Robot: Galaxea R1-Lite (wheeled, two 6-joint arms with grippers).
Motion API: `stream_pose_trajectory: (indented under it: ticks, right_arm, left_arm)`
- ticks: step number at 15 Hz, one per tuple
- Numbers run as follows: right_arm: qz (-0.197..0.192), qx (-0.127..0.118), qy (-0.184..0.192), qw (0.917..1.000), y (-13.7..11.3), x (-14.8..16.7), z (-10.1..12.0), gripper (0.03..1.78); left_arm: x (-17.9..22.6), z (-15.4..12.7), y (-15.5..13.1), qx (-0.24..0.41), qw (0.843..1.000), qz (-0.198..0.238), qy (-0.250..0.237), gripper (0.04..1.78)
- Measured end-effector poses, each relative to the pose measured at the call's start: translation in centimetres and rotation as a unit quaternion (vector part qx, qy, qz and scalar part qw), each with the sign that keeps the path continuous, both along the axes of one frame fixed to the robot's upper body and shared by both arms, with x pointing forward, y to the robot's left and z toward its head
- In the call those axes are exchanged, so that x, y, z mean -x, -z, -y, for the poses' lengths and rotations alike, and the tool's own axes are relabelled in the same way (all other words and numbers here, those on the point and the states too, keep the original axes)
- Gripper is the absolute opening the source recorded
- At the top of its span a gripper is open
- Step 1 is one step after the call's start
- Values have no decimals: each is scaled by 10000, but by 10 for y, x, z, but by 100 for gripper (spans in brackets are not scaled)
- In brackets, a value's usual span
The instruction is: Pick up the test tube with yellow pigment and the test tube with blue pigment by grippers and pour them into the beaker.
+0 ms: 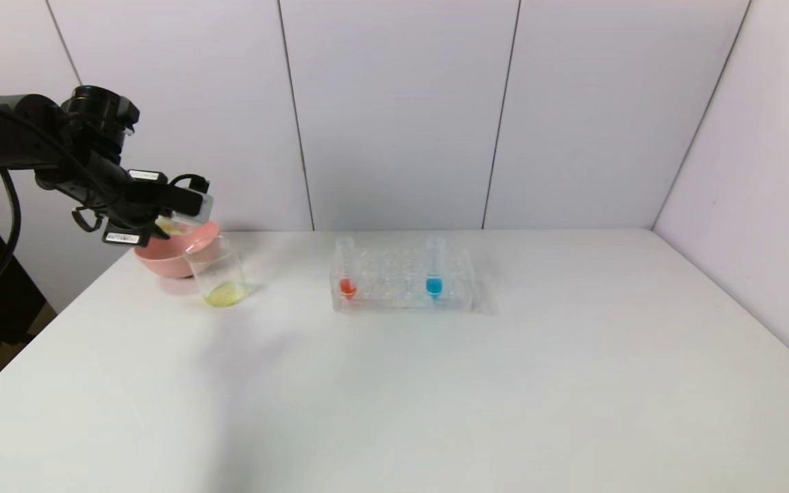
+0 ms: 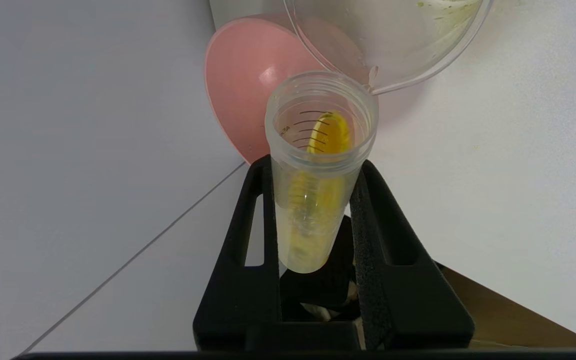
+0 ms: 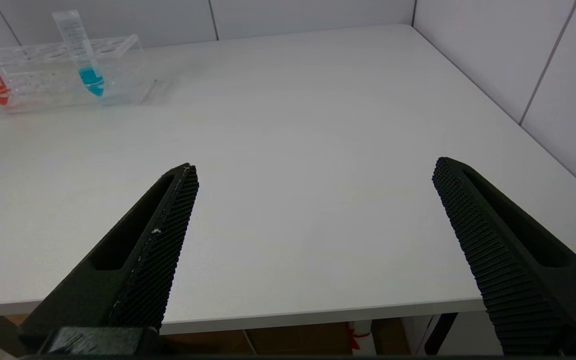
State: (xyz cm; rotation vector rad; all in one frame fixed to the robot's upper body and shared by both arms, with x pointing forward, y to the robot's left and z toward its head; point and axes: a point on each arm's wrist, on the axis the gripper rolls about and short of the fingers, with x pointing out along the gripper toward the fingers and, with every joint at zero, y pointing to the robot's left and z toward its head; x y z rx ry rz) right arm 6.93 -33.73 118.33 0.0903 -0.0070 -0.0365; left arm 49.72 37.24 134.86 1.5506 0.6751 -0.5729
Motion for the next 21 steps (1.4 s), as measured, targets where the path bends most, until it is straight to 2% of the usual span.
stream_pose_trajectory:
  ticks: [21]
  right_arm:
    - [0, 0, 0, 10000, 0, 0, 0, 171]
  left_arm:
    - [-3, 10, 1, -308, 9994, 18, -139, 44]
